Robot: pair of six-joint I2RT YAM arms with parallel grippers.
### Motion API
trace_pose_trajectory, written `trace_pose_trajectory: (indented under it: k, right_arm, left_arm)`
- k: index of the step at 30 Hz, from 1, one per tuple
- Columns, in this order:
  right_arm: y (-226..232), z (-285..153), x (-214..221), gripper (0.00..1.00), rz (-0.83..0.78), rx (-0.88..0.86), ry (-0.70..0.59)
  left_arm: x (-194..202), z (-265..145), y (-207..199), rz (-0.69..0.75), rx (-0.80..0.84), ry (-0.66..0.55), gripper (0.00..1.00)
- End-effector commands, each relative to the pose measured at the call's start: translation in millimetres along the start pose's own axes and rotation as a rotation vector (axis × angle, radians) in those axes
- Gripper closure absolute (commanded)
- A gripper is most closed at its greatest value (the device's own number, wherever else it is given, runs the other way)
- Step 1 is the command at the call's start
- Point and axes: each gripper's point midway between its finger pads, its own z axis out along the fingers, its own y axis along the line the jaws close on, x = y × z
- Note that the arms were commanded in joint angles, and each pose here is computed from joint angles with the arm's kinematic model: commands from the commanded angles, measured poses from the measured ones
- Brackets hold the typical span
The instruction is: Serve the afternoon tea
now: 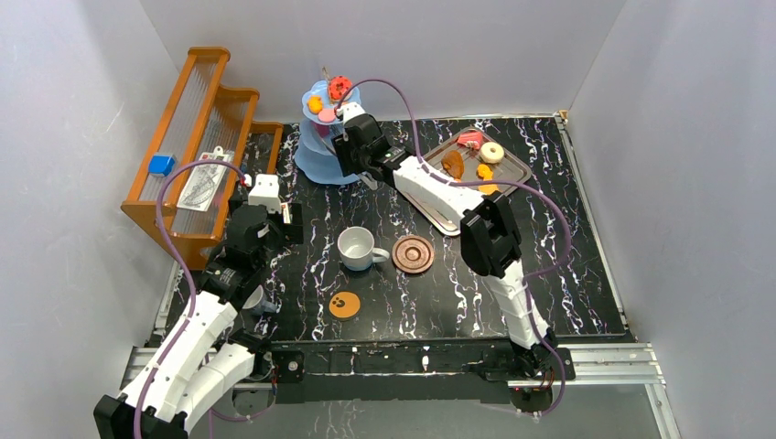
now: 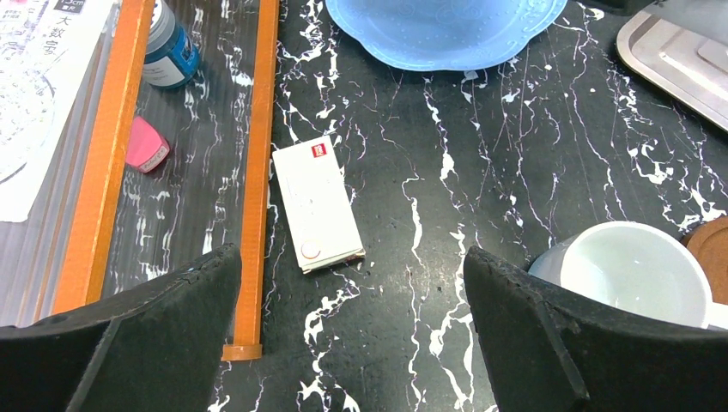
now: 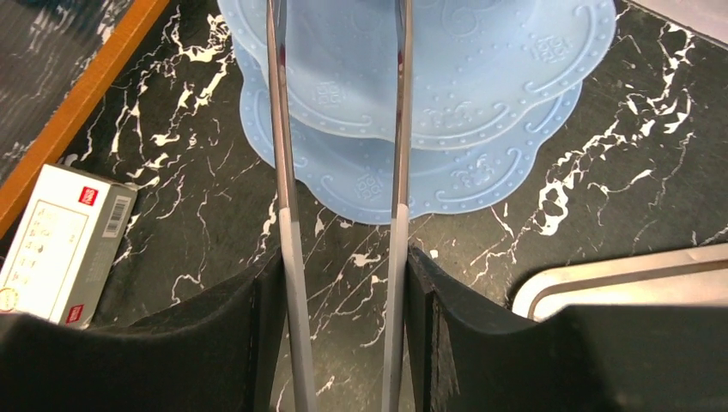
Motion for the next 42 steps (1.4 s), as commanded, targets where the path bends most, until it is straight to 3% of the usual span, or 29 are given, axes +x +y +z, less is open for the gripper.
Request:
trace_pose_trajectory:
  k: [1, 18, 42]
  right_arm:
    - [2, -58, -67, 0.44, 0.018, -0.003, -0.142]
    - [3, -96, -52, 0.46, 0.055, -0.034, -0.057]
    - [-24, -126, -50, 0.48, 0.142, 0.102, -0.088]
  left_arm:
    - [-9, -4, 2, -0.008, -0.01, -0.036, 0.02]
    - [-10, -5, 4, -0.011, -0.018, -0.043, 0.02]
    - [-20, -10, -23, -0.075, 0.132, -0.063, 0.02]
